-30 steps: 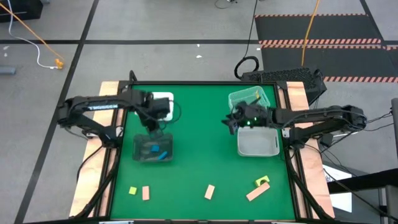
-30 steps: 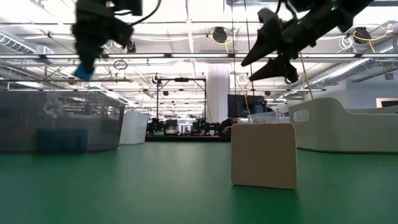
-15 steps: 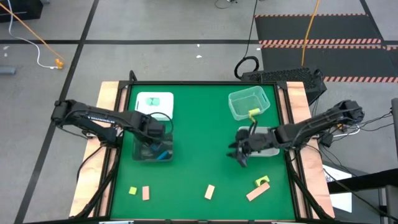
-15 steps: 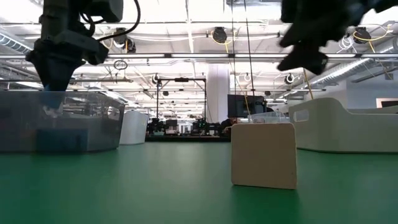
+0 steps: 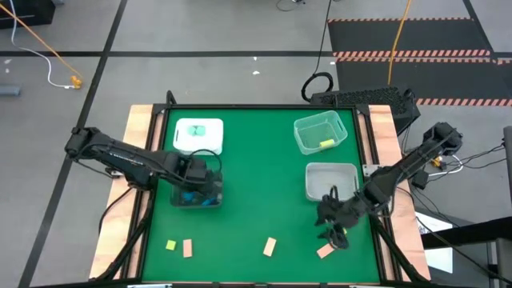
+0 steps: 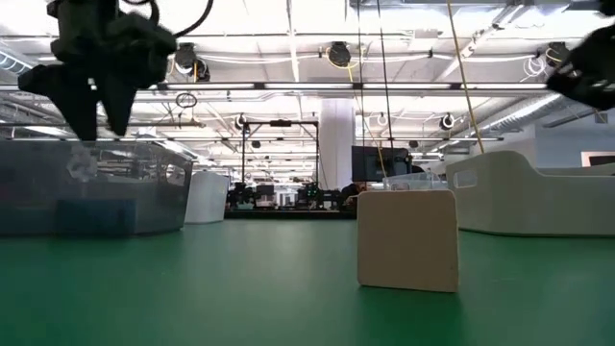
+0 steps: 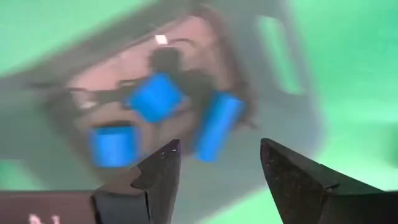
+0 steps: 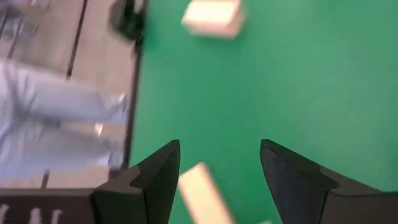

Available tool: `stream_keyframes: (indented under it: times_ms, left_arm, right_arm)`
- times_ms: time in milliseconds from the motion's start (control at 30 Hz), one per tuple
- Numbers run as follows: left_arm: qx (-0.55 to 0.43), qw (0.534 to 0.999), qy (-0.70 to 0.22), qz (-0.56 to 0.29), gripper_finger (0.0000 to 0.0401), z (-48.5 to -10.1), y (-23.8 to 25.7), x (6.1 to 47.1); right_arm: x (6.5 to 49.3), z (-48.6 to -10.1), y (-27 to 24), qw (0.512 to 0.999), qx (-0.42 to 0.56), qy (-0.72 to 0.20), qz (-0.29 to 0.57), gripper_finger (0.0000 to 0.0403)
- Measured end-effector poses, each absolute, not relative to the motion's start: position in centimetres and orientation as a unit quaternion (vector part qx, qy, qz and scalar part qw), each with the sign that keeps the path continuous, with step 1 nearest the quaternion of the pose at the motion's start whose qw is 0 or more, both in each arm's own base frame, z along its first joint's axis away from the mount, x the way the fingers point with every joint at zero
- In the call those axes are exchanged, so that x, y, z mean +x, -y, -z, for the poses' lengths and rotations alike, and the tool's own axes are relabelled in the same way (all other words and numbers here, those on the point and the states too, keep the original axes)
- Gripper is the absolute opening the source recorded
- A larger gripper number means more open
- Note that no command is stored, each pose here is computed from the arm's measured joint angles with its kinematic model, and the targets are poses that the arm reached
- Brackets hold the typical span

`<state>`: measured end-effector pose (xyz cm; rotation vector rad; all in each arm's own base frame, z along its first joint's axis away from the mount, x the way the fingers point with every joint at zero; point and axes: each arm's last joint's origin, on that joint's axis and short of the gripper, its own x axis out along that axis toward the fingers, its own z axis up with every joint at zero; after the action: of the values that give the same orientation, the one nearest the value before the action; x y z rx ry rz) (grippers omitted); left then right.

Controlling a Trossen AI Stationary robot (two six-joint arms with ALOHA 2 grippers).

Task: Sort & place blocks by color
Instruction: Put the light green block into the transparent bin

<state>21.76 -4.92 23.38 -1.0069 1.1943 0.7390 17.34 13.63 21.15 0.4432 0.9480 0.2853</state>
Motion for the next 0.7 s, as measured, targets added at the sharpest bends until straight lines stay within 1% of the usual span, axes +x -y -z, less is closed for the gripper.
stream_keyframes:
  times_ms: [67,167,300,367,500,700]
  left_arm:
    - [-0.458,0.667,-0.502,-0.304,0.0214,-23.7,5.7,22.2]
    - [-0.467,0.712,-0.446,-0.277,0.0205,-24.3,6.8,23.0]
    - [-0.472,0.768,-0.345,-0.261,0.0195,-25.6,7.8,23.8]
    - [-0.475,0.789,-0.298,-0.252,0.0191,-26.1,8.3,24.1]
    - [-0.488,0.824,-0.209,-0.199,0.0191,-27.8,9.4,25.0]
    - [-0.478,0.866,-0.078,-0.124,0.0191,-30.6,11.0,25.8]
  right_arm:
    - [16.6,-21.1,-14.4,0.849,0.192,-0.464,-0.164,0.0212]
    - [15.3,-20.6,-15.0,0.843,0.136,-0.488,-0.184,0.0212]
    - [14.2,-19.9,-14.7,0.839,0.066,-0.516,-0.159,0.0212]
    - [13.9,-19.6,-14.4,0.836,0.039,-0.528,-0.143,0.0212]
    - [13.7,-19.0,-14.1,0.823,0.010,-0.552,-0.132,0.0212]
    - [13.9,-18.1,-14.5,0.813,-0.011,-0.567,-0.130,0.0212]
